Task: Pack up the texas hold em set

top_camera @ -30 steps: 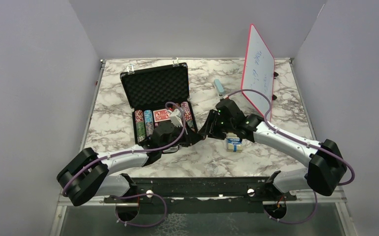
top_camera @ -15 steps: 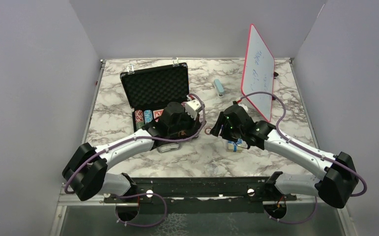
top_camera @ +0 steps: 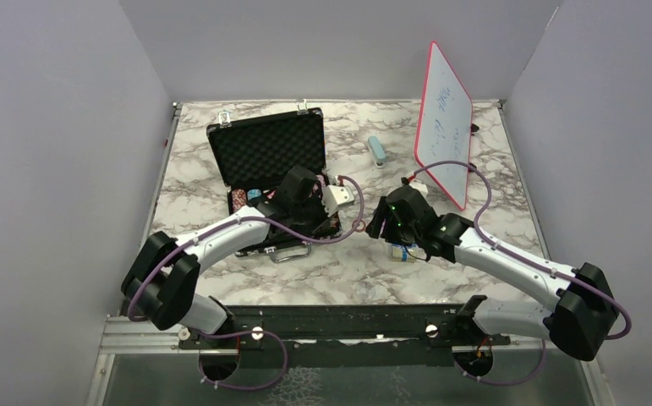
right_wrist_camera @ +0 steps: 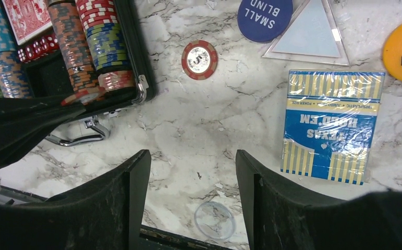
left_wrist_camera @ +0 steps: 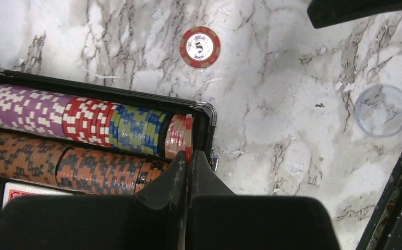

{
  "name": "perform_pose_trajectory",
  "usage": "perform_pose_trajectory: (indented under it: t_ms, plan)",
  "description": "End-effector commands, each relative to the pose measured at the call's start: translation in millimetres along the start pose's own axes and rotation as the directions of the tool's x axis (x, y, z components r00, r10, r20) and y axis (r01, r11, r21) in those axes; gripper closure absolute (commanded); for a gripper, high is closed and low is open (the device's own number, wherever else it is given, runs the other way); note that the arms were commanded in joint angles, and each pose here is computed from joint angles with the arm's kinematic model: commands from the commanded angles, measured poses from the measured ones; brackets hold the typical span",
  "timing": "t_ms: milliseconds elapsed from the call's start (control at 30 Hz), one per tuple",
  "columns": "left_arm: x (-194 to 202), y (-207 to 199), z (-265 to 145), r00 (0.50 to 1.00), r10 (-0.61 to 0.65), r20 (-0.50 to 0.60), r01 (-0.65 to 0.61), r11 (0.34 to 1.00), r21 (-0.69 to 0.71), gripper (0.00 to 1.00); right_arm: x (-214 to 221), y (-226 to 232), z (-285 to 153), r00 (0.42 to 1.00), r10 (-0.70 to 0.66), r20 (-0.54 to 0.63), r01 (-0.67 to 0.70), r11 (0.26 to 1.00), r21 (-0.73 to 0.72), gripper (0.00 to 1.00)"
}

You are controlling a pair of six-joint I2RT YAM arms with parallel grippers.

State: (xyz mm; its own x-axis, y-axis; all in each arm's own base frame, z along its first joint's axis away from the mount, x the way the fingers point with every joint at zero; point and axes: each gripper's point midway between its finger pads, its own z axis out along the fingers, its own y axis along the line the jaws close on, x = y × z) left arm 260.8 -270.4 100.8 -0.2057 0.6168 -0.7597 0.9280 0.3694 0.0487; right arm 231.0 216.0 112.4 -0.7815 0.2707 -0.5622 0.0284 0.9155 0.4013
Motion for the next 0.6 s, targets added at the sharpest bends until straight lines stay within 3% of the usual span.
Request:
perform_pose_trajectory:
  t_ms: [0, 133, 567]
  plan:
    - [-8.5, -8.2, 1.7, 0.998, 0.053, 0.017, -0.055, 0.994, 0.091, 1.0, -11.4, 7.5, -0.4, 0.999, -0.017, 0.051, 0.018, 1.0, -0.023, 0.37]
    - [-8.5, -13.3, 2.4, 0.998, 0.058, 0.027, -0.061, 0.991, 0.121, 1.0, -13.2, 9.5, -2.0, 0.998, -0.027, 0.053, 0.029, 0.999, -0.03, 0.37]
    - [8.9, 7.7, 13.0, 0.998, 0.03, -0.048, -0.029, 0.999, 0.018, 0.96, -7.1, 14.6, 2.5, 1.0, -0.025, 0.018, 0.026, 0.999, -0.047, 0.38]
